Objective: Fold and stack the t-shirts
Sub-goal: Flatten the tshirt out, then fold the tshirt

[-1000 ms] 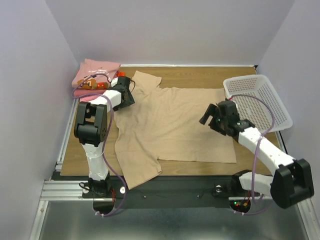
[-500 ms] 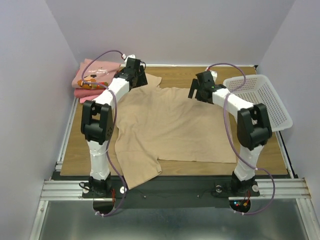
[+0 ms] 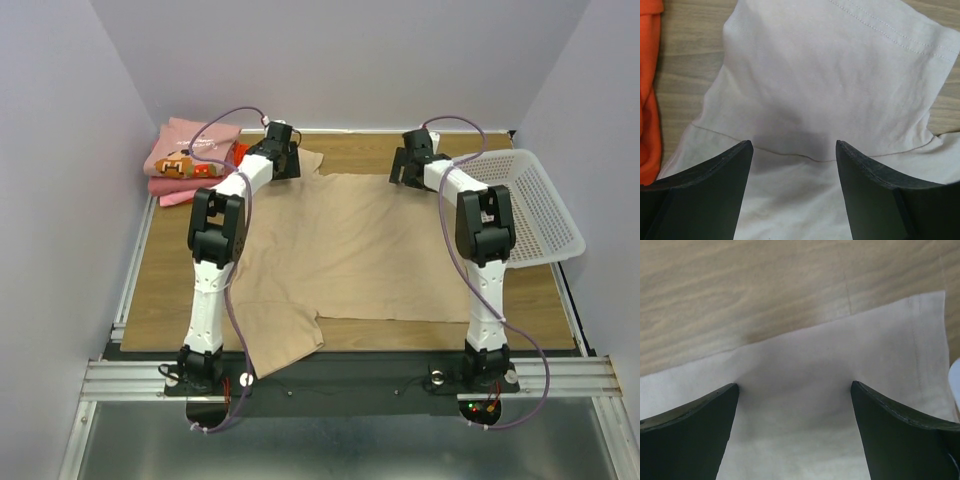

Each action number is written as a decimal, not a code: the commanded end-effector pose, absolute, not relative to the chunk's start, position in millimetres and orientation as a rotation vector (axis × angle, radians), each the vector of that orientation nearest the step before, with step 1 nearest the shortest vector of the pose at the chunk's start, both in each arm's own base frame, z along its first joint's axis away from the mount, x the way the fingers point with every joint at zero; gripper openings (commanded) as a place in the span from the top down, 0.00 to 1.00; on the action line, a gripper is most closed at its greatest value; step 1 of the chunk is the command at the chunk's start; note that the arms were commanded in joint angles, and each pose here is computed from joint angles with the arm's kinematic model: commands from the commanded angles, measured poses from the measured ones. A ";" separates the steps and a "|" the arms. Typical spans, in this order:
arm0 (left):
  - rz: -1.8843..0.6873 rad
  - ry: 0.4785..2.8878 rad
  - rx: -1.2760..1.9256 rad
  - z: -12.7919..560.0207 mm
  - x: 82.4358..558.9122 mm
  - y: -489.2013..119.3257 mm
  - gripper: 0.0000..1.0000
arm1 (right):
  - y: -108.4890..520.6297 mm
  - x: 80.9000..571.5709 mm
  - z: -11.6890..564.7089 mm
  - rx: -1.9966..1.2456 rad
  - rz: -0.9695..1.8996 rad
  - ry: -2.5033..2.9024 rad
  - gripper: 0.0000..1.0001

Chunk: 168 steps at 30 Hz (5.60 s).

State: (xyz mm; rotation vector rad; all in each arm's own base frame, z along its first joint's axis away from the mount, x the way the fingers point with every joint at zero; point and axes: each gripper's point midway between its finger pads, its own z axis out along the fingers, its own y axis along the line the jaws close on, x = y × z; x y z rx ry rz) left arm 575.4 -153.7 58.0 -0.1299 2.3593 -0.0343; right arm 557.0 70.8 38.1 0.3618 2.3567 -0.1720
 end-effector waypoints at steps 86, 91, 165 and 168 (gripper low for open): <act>-0.150 2.904 -0.288 21.8 34.2 -184.0 0.11 | 43.8 295.6 115.7 0.633 0.237 2.236 0.00; -0.092 2.875 -0.340 11.6 45.2 -181.4 0.18 | 42.7 294.8 115.2 0.639 0.234 2.234 0.00; -0.381 2.530 -0.489 74.1 138.9 -176.0 1.00 | -12.2 214.2 14.9 1.273 -0.123 2.234 0.74; -0.405 2.521 -0.501 79.2 137.8 -174.8 1.00 | -7.1 212.4 14.1 1.265 -0.084 2.250 0.86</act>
